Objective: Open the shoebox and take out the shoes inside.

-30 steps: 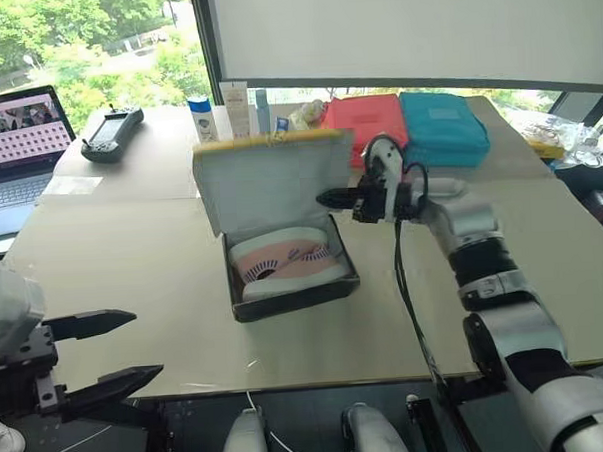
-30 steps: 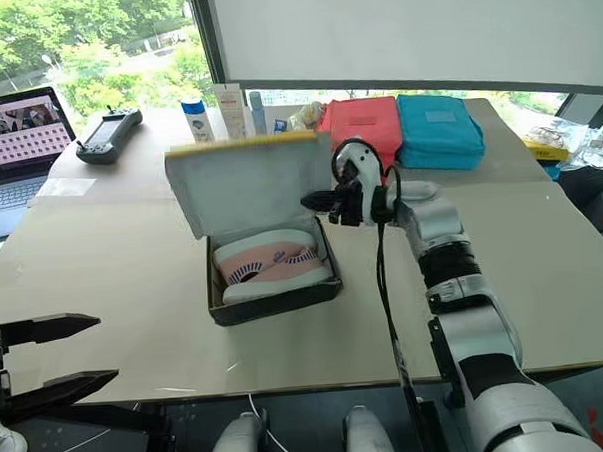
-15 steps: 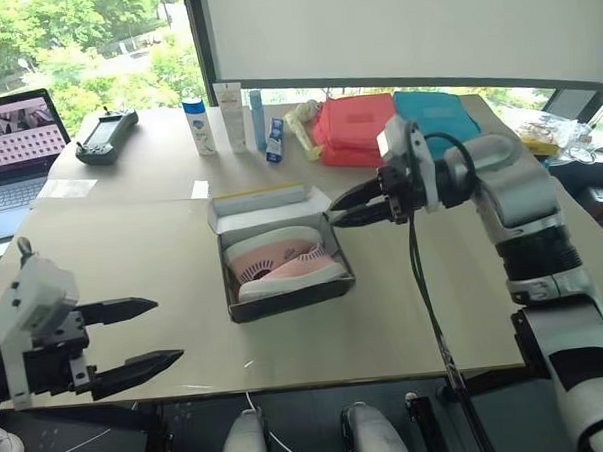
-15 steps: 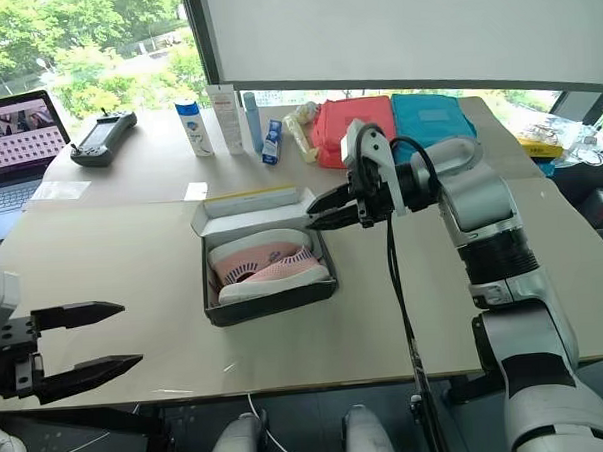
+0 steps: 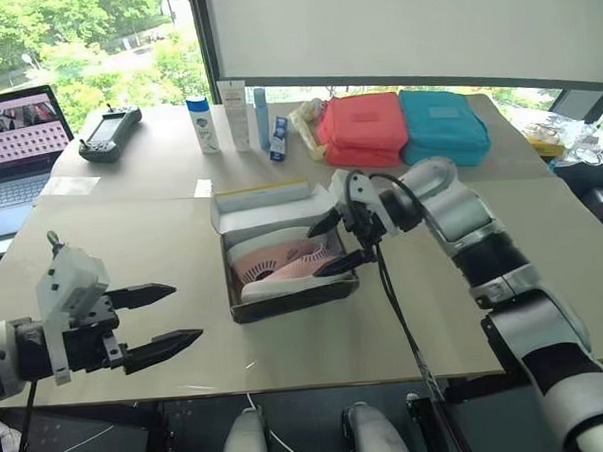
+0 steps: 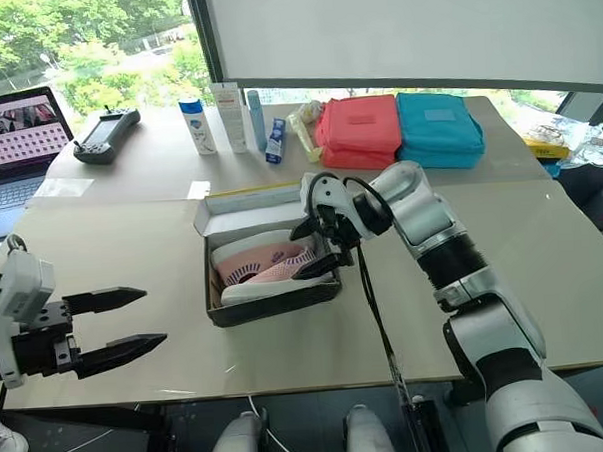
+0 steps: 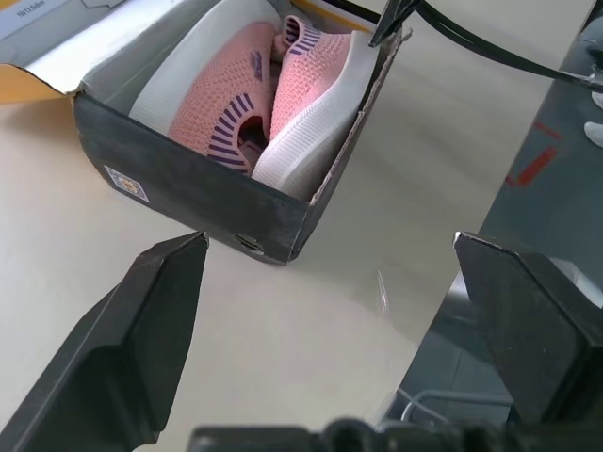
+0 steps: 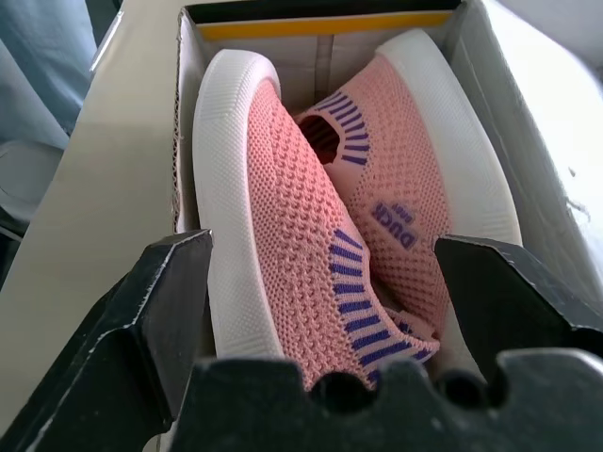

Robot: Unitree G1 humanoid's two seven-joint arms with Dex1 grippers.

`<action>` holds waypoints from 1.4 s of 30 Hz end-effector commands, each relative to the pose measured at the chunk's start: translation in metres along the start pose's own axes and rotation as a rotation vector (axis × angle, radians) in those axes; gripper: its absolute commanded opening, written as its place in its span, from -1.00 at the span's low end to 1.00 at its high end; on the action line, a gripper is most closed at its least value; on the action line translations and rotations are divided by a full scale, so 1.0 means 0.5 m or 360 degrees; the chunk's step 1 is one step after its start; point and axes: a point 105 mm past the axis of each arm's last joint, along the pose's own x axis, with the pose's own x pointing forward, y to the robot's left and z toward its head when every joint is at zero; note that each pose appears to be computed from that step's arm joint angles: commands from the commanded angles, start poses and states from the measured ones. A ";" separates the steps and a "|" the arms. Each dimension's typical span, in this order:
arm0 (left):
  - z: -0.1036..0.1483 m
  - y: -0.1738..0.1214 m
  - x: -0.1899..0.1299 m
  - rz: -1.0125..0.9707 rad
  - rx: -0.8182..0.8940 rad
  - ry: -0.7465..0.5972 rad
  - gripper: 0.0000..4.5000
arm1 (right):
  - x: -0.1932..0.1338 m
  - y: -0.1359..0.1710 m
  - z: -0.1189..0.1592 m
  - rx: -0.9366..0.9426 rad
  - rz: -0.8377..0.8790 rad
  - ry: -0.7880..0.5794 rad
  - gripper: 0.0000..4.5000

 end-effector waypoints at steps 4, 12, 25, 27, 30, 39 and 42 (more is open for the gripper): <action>0.005 -0.005 0.002 0.0040 0.0042 -0.0045 1.00 | -0.017 -0.019 0.008 -0.0147 0.0014 0.0103 0.98; -0.017 0.008 -0.003 0.0112 0.0026 0.0036 1.00 | -0.026 -0.024 -0.040 -0.0360 0.0039 0.0335 0.98; -0.022 -0.001 -0.002 0.0113 0.0025 0.0034 1.00 | -0.062 -0.026 -0.027 -0.0496 0.0104 0.0427 0.98; -0.023 -0.001 -0.003 0.0115 0.0021 0.0032 1.00 | -0.062 -0.025 -0.013 -0.0500 0.0102 0.0385 0.98; -0.025 -0.001 -0.002 0.0117 0.0019 0.0035 1.00 | -0.050 -0.027 0.039 -0.0434 0.0092 0.0211 0.98; -0.029 0.004 0.006 0.0115 0.0016 0.0039 1.00 | 0.009 0.005 0.136 -0.0107 0.0111 -0.0020 0.98; -0.031 0.003 0.009 0.0111 0.0016 0.0037 1.00 | 0.029 0.020 0.134 -0.0068 0.0112 0.0006 0.98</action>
